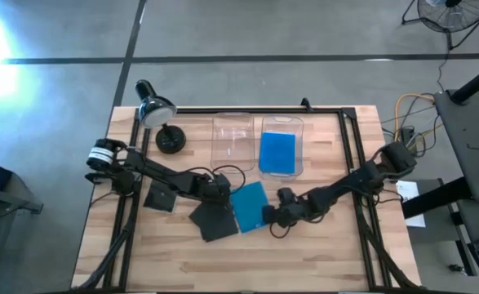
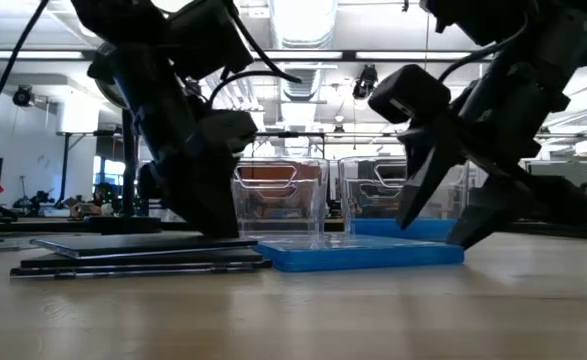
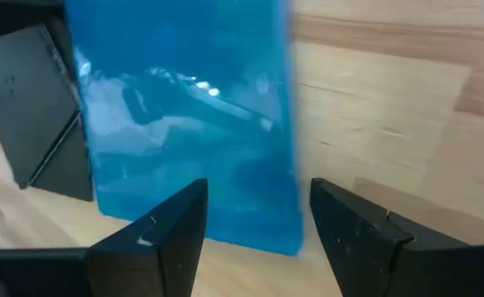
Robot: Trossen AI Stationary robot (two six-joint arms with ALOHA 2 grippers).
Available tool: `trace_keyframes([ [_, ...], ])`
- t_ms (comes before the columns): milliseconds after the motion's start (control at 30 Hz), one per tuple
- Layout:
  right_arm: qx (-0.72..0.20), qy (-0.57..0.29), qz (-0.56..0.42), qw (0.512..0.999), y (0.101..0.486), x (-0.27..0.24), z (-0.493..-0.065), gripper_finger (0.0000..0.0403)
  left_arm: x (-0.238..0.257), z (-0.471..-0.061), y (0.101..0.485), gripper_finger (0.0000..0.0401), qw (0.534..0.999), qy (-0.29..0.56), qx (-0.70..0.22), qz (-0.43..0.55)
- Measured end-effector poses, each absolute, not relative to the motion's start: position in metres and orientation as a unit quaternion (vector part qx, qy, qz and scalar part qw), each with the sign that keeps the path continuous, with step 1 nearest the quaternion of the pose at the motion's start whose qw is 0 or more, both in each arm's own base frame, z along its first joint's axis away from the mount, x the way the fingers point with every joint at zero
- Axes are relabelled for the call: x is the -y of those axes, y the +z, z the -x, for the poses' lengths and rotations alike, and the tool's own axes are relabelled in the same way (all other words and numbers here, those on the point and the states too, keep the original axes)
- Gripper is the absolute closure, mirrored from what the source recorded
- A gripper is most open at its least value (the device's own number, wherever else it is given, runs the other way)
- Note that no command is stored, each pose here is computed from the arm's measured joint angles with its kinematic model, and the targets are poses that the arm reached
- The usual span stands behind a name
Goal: Pick & place jewel cases by type
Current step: Put the blue CD case into the right transparent bin
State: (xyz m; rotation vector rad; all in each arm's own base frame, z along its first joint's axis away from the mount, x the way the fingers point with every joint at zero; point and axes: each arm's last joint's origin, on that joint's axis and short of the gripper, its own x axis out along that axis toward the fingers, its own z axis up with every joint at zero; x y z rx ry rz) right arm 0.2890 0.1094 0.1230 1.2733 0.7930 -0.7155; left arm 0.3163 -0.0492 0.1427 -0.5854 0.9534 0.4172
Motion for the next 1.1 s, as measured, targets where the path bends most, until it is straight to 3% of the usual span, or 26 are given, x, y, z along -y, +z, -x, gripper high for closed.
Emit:
trace_keyframes([
  [200, -0.363, -0.283, -0.534, 0.709, 0.128, -0.110, -0.297, 0.0191, 0.051, -0.323, 0.133, 0.0298, 0.821, 0.185, -0.460, 0.284],
  [433, -0.313, -0.194, -0.543, 0.755, 0.153, -0.117, -0.314, 0.0190, 0.052, -0.325, 0.137, 0.0297, 0.821, 0.177, -0.460, 0.288],
  [667, -0.272, -0.201, -0.538, 0.772, 0.166, -0.117, -0.323, 0.0190, 0.053, -0.326, 0.140, 0.0298, 0.824, 0.171, -0.455, 0.290],
  [933, -0.259, -0.220, -0.572, 0.746, 0.167, -0.116, -0.324, 0.0197, 0.054, -0.324, 0.141, 0.0298, 0.823, 0.168, -0.458, 0.290],
  [1100, -0.262, -0.229, -0.581, 0.735, 0.163, -0.115, -0.321, 0.0252, 0.054, -0.324, 0.142, 0.0298, 0.824, 0.166, -0.457, 0.290],
])
